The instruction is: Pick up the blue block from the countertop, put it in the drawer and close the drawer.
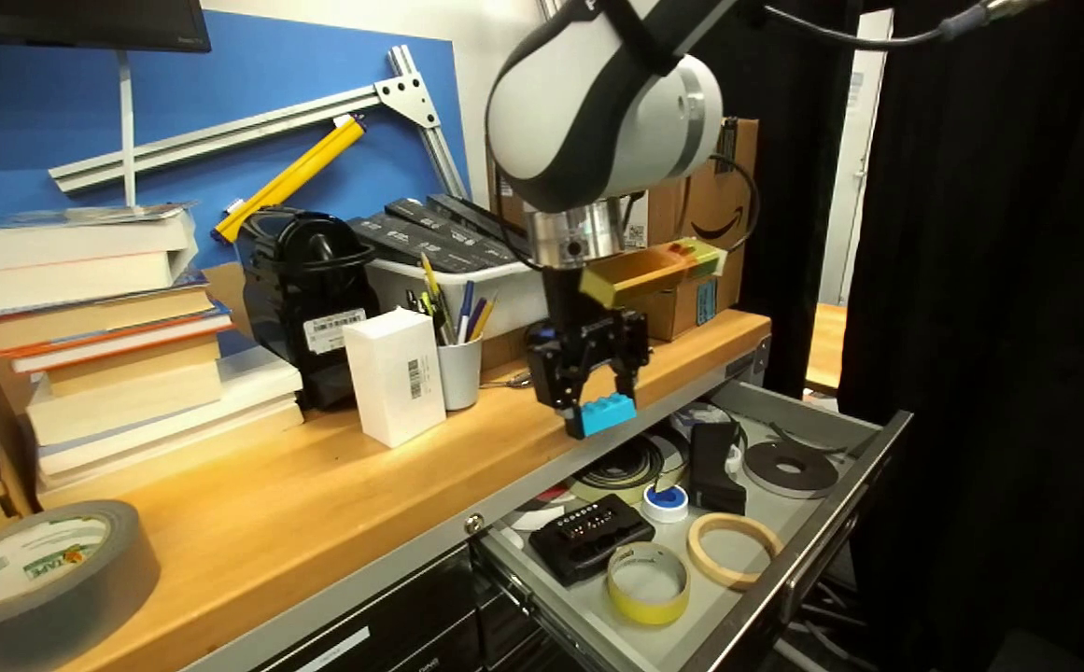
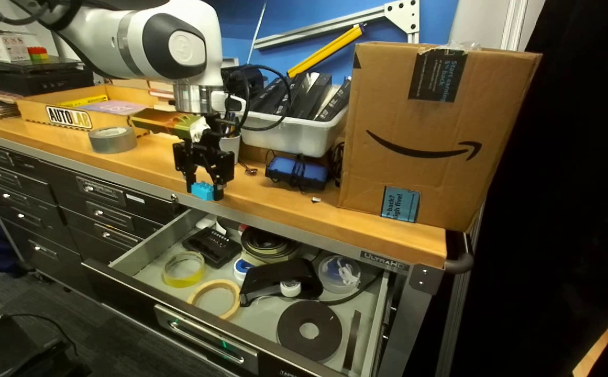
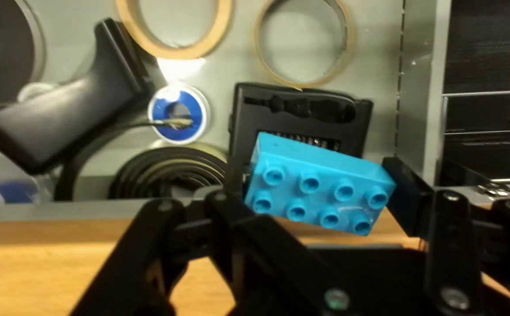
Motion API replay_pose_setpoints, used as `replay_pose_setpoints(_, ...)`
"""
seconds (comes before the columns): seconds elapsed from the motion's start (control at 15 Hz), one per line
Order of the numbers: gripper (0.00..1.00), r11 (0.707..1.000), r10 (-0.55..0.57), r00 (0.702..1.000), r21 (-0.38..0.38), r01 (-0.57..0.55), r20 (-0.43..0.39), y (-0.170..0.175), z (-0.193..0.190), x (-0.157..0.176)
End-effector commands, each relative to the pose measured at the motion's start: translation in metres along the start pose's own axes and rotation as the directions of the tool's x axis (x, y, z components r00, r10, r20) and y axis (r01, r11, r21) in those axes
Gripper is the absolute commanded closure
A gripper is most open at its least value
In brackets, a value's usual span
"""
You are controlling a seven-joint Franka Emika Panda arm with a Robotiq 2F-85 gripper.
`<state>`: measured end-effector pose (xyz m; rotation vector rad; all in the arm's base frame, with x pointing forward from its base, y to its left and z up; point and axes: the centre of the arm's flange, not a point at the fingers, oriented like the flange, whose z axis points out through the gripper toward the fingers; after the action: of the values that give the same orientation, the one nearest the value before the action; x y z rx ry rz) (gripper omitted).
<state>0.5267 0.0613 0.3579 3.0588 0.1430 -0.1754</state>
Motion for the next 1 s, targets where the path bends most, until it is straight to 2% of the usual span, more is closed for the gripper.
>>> replay_pose_setpoints(0.0,0.48,0.991,0.116,0.993,0.071,-0.114,-0.02,0.052,0.017,-0.044)
replay_pose_setpoints(0.33,0.48,0.959,0.188,0.981,0.207,-0.192,0.042,0.088,0.072,-0.056)
replay_pose_setpoints(0.4,0.14,0.953,0.193,0.98,0.229,-0.201,0.054,0.091,0.079,-0.058)
replay_pose_setpoints(0.53,0.0,0.935,0.207,0.976,0.278,-0.219,0.071,0.095,0.087,-0.064)
replay_pose_setpoints(0.93,0.0,0.918,0.248,0.963,0.291,-0.268,0.107,0.12,0.081,-0.106)
